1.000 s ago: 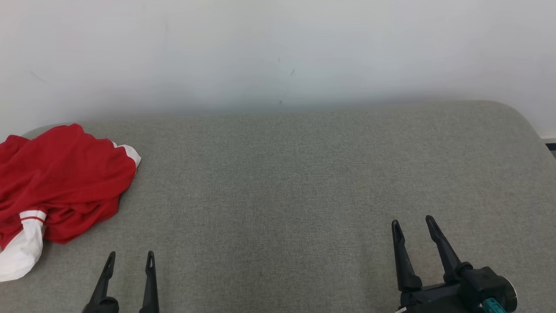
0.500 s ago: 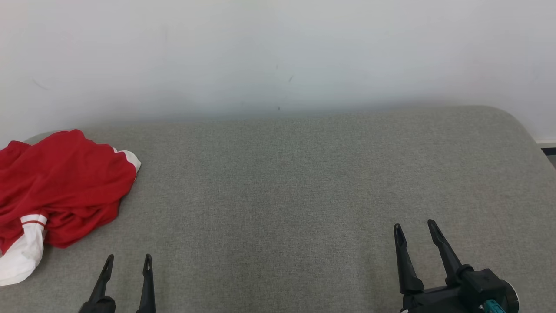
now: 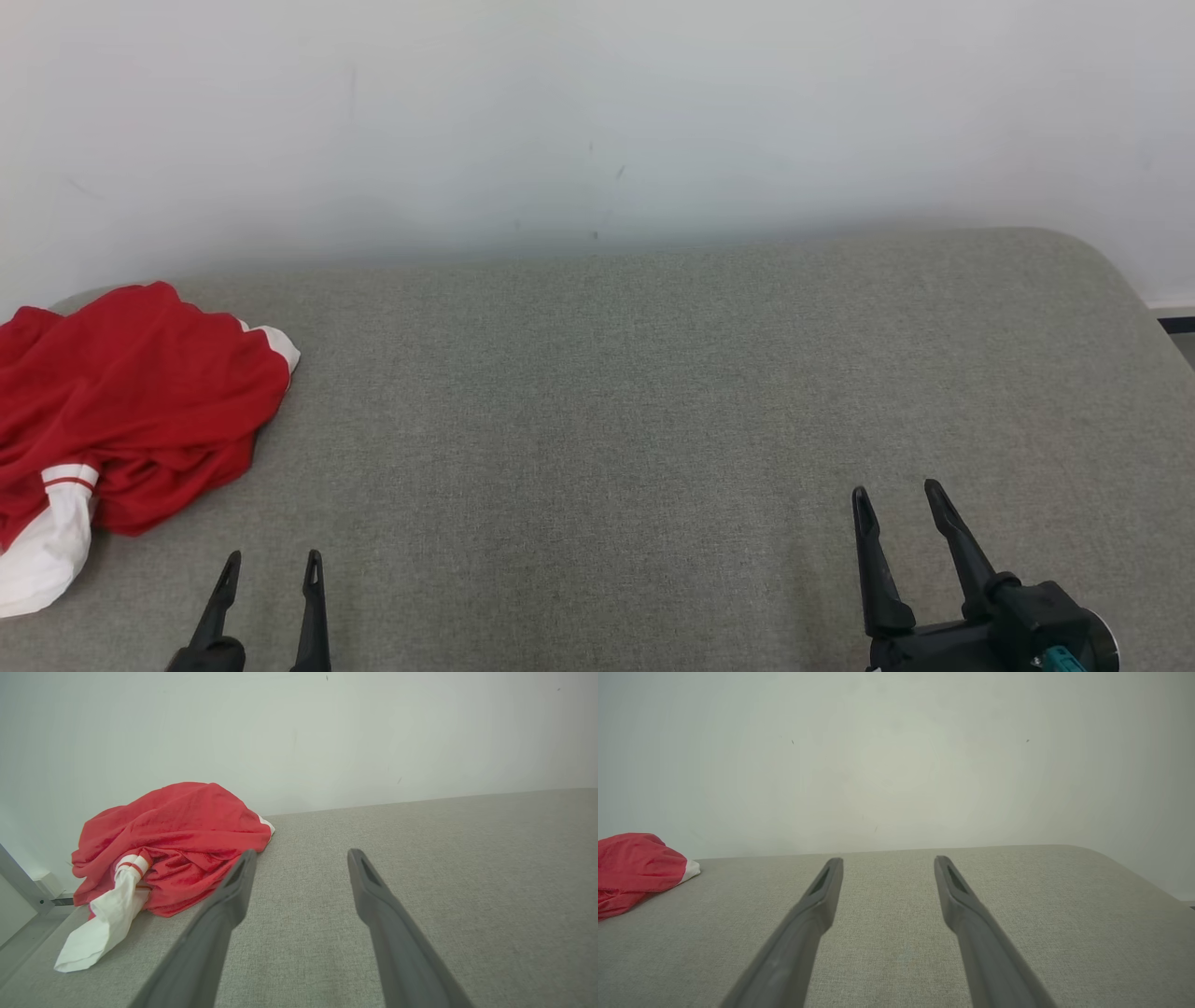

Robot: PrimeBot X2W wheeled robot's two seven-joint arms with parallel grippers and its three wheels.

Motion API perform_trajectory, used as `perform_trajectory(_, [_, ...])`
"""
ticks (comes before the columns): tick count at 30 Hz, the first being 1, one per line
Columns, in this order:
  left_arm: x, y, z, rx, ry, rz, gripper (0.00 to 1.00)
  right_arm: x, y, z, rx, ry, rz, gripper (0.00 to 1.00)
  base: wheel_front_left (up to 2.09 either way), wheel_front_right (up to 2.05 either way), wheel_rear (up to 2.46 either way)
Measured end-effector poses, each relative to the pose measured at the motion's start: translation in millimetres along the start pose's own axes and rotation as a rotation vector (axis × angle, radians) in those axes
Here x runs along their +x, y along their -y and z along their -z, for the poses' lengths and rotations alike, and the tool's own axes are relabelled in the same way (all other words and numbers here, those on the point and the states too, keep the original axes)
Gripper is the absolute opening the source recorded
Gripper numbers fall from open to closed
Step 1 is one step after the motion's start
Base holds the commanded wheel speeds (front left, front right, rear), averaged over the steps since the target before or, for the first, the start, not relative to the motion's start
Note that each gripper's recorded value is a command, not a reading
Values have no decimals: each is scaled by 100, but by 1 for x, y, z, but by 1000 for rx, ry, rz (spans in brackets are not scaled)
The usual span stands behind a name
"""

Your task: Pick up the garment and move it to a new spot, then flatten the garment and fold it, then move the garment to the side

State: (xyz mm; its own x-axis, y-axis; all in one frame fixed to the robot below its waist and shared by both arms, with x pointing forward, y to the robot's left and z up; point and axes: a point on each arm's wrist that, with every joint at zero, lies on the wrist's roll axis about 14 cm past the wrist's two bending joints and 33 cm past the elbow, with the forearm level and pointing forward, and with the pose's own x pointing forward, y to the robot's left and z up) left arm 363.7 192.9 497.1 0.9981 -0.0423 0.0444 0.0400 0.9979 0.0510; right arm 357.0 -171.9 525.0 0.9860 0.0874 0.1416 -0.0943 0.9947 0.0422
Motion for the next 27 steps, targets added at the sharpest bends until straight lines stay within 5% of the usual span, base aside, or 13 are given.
perform_trajectory(27, [-2,-6,0,-7,-1,-25,100,0,0,9,5,-27,1,100,0,0,0])
